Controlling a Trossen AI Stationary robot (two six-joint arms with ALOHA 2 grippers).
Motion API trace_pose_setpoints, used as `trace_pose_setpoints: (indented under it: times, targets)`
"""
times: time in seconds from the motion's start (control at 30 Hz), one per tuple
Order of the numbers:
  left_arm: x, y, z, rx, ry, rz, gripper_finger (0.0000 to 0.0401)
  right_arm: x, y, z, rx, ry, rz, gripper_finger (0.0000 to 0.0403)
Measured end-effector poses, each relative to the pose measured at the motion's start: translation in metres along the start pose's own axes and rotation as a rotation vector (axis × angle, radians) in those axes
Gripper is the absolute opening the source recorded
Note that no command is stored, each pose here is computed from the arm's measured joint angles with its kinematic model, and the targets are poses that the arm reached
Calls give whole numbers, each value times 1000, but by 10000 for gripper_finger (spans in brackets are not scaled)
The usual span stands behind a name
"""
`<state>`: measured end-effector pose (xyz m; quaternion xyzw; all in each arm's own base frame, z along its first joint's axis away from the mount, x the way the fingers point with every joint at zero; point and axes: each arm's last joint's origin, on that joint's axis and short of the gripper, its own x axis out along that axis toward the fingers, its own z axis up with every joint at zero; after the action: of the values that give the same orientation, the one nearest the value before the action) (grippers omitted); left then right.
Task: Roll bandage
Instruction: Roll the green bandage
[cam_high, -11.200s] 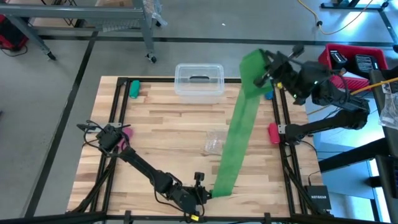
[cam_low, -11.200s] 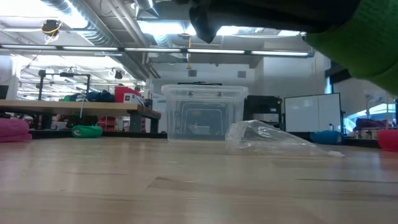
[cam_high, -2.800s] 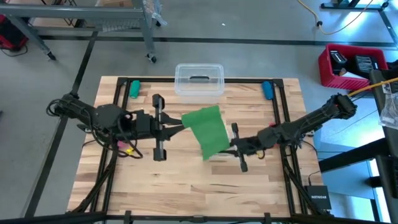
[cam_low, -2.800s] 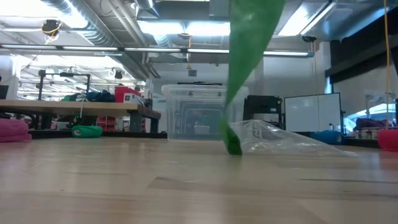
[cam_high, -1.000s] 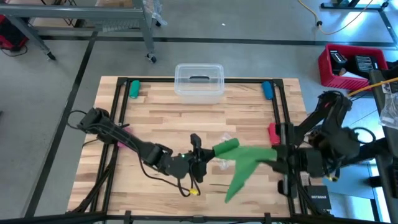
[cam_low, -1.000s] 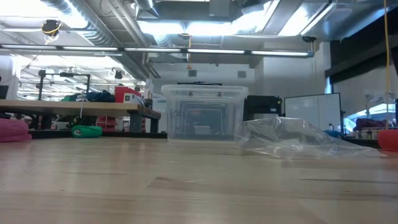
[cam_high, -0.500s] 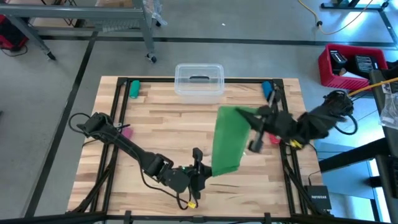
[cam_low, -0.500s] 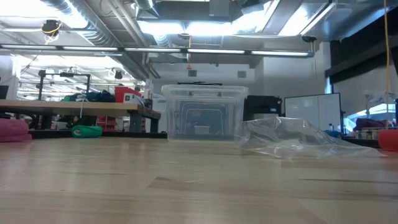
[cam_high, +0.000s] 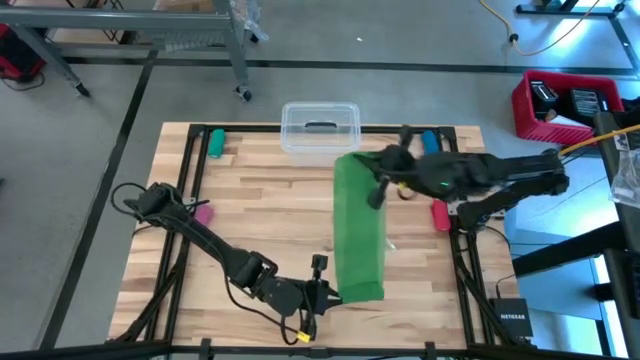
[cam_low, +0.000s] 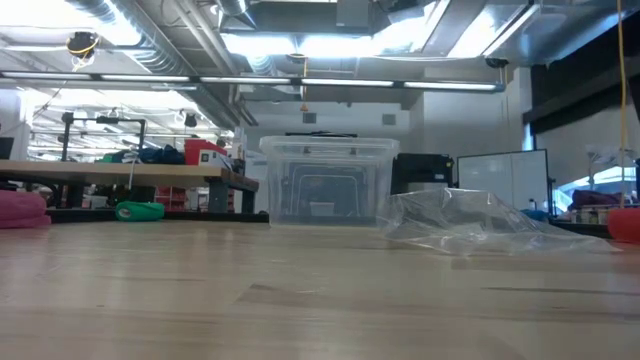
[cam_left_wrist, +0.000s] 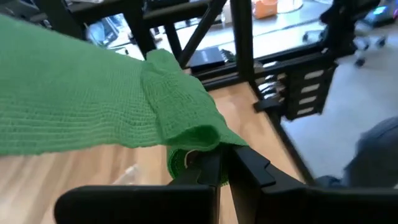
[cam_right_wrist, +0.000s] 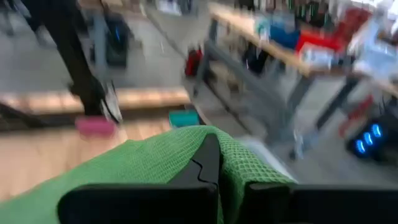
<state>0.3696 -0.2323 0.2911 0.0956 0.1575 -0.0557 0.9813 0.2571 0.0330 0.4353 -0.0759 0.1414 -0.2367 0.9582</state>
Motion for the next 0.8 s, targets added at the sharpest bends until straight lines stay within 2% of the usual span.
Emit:
trace_pose_setpoints:
  times: [0.2, 0.3, 0.5, 0.67, 0.8]
  targets:
    - [-1, -3, -1, -18, 6, -13, 10, 30, -5, -38, 59, 139, 83, 6]
    - [-1, -2, -1, -22, 6, -12, 10, 43, -5, -53, 118, 203, 125, 20]
    - [0, 0, -2, -45, 22, -7, 11, 63, -1, -76, 217, 326, 216, 115]
    - [12, -3, -15, -103, 64, 2, 11, 74, 5, -97, 194, 424, 233, 197]
    - [25, -9, -33, -177, 113, 11, 11, 73, 6, -102, 181, 457, 266, 238]
